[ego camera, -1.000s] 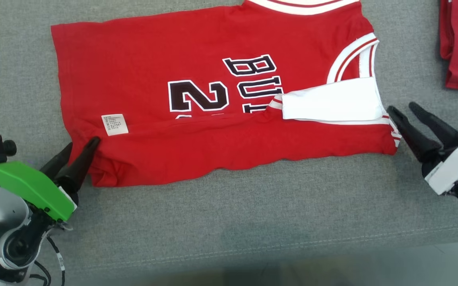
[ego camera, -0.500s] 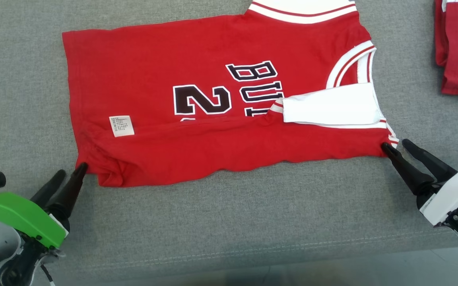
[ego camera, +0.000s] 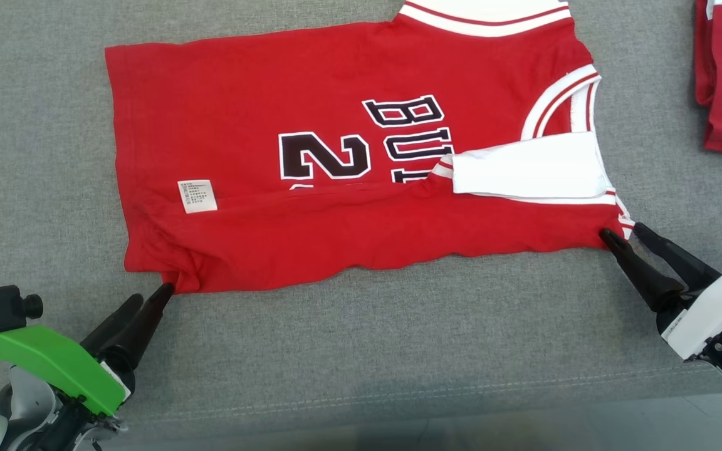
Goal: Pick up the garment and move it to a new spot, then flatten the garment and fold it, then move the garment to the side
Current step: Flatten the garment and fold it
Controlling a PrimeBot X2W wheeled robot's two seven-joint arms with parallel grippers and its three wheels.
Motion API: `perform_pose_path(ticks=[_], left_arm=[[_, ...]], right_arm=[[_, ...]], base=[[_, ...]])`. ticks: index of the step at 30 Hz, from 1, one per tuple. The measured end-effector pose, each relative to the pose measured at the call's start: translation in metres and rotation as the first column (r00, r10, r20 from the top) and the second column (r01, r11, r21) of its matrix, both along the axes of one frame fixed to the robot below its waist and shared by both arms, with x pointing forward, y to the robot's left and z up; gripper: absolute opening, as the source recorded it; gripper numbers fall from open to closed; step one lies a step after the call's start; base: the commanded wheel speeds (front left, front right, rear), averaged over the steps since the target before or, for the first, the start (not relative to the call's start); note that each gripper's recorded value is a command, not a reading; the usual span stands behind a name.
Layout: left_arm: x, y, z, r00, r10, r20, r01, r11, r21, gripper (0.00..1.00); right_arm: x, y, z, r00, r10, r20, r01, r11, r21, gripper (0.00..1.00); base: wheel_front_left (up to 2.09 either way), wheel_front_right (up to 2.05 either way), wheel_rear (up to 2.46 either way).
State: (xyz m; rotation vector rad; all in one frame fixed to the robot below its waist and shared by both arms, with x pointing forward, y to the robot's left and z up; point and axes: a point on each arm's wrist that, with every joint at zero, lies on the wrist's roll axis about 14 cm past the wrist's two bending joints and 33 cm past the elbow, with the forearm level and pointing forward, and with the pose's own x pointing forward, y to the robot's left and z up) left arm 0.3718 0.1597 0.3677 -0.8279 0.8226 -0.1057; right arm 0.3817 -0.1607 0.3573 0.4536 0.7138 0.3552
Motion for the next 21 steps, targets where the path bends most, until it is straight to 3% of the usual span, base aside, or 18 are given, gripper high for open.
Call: perform_pose_path(ticks=[21], left_arm=[[-0.001, -0.016, 0.010, 0.997, -0.075, 0.034, 0.076, 0.997, -0.028, 1.00]], right_arm=[[-0.001, 0.002, -0.001, 1.000, 0.008, -0.004, -0.008, 1.000, 0.002, 1.00]], base=[[0.00, 0.00, 0.00]])
